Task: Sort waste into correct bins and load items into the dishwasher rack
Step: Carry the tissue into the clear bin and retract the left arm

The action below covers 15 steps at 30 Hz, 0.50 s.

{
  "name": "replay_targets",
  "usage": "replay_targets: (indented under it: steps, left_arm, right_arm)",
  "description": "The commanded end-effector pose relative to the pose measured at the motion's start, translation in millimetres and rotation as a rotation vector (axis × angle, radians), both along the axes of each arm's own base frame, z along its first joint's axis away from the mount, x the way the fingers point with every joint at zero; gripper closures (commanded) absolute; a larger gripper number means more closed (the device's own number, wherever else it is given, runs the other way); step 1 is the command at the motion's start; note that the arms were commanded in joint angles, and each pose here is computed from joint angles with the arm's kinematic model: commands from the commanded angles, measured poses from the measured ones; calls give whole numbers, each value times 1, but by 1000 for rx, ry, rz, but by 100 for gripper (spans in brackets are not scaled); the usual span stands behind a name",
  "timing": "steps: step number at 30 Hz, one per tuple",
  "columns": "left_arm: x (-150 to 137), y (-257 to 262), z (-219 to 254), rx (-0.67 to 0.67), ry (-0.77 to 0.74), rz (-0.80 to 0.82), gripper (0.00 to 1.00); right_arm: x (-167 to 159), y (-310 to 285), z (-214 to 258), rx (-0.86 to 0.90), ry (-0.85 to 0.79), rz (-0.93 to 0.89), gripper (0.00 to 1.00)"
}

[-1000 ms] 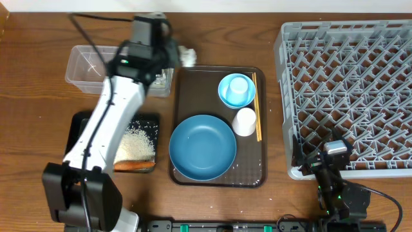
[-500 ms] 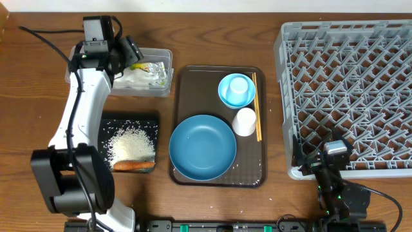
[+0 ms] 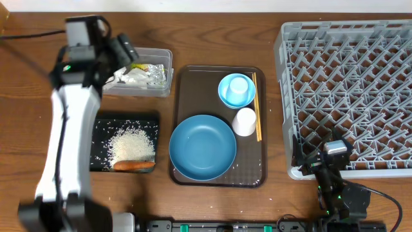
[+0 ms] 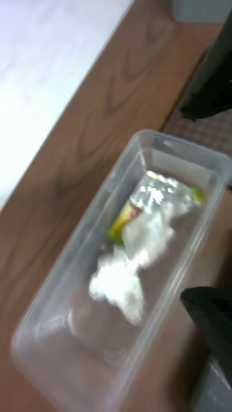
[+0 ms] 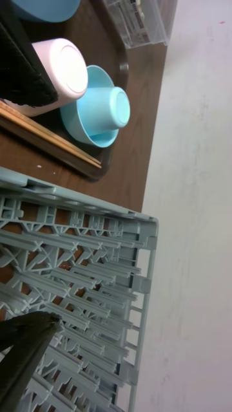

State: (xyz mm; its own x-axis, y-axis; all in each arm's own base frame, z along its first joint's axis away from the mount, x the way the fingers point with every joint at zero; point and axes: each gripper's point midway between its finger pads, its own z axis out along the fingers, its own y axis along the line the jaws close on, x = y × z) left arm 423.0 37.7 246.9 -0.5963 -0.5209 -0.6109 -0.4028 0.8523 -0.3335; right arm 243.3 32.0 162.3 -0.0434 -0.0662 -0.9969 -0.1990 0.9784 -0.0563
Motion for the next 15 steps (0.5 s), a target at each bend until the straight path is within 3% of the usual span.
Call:
replay_targets:
  steps: [1,2,3,8,15]
  left_arm:
    - [-35,55,20,28,1,289,14]
    - [-49,69,19,27,24,362,13]
    - [-63,82,18,29,51,425,6]
    - [-107,115,4,18,170,542,5]
    - [-117,130,0,12,191,592,2]
  right_arm:
    - [0,-3,-1,12,2,-12,1]
    - [0,-3,-1,11,2,-12,1]
    - [0,-3,-1,11,2,-12,1]
    - [0,-3,-1,12,2,-12,1]
    - [0,-3,-1,11,2,-12,1]
